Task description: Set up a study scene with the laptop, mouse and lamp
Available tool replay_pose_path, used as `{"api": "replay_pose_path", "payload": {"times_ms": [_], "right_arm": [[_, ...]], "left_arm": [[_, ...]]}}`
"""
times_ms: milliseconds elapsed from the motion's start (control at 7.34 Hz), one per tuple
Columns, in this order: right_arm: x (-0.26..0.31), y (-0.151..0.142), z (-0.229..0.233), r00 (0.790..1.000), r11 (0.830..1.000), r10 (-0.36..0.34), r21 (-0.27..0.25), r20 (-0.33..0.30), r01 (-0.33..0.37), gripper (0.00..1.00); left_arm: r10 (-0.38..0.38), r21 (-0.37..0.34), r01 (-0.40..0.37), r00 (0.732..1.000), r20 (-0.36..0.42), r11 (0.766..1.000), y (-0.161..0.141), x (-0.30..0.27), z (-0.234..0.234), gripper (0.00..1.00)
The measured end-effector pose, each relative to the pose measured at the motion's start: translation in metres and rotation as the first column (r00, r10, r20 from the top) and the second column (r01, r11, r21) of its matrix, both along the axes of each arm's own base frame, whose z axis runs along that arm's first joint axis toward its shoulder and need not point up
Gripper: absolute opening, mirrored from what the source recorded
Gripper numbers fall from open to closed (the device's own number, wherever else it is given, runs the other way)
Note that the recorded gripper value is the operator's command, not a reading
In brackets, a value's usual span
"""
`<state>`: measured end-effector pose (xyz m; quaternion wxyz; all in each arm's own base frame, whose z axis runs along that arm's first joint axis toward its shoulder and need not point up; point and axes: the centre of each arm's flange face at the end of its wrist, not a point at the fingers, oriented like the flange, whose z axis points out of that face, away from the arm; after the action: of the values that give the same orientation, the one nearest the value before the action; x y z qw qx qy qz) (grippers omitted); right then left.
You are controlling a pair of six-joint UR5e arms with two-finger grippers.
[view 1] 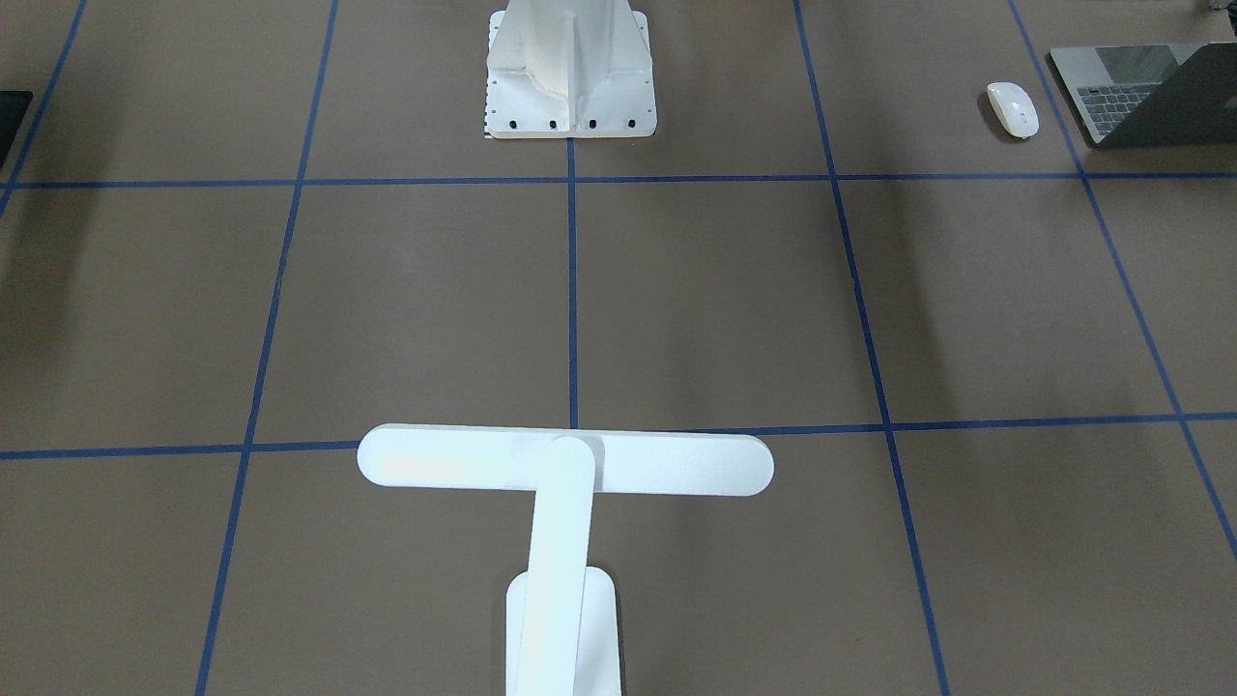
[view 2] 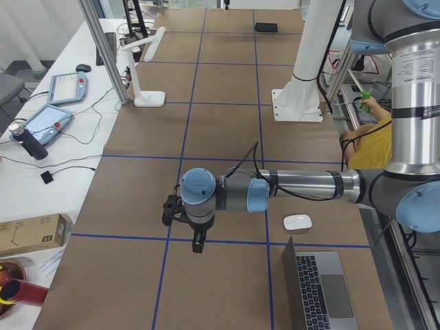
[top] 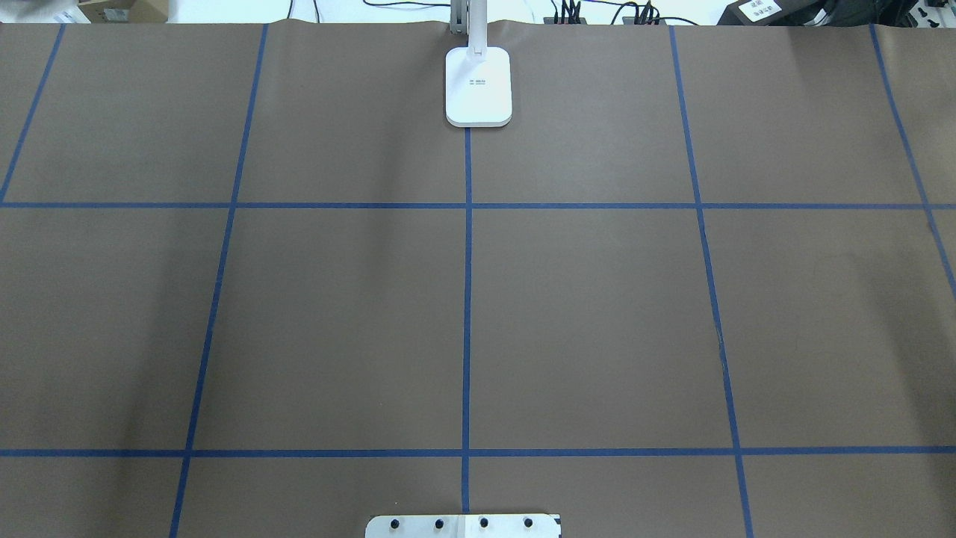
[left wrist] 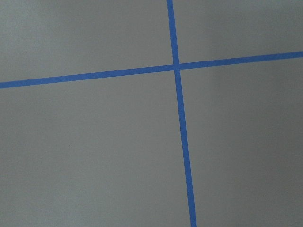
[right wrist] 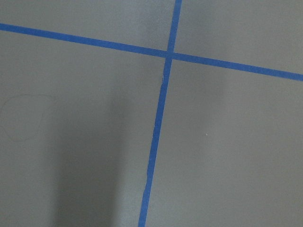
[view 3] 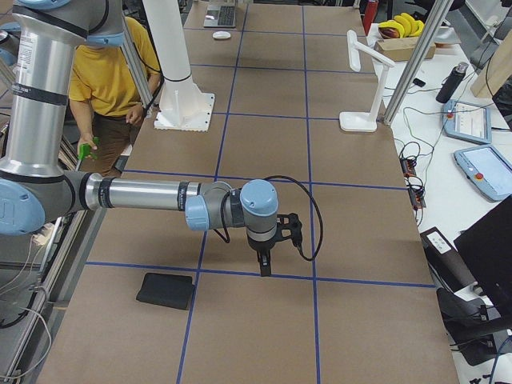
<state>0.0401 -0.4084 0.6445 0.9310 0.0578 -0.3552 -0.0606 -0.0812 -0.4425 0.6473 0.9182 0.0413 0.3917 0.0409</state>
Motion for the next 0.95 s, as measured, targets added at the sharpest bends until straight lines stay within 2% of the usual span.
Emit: {"api": "replay_pose_path", "payload": {"times_ms": [953], "right_arm": [[0.0,0.0,0.001,1.0,1.0,0.0,-0.002,0.0,0.0,1.0]], "left_arm": [[0.002,0.028,-0.002,1.0,0.002,1.0,-0.01,-0.002,-0.011,0.99]]}}
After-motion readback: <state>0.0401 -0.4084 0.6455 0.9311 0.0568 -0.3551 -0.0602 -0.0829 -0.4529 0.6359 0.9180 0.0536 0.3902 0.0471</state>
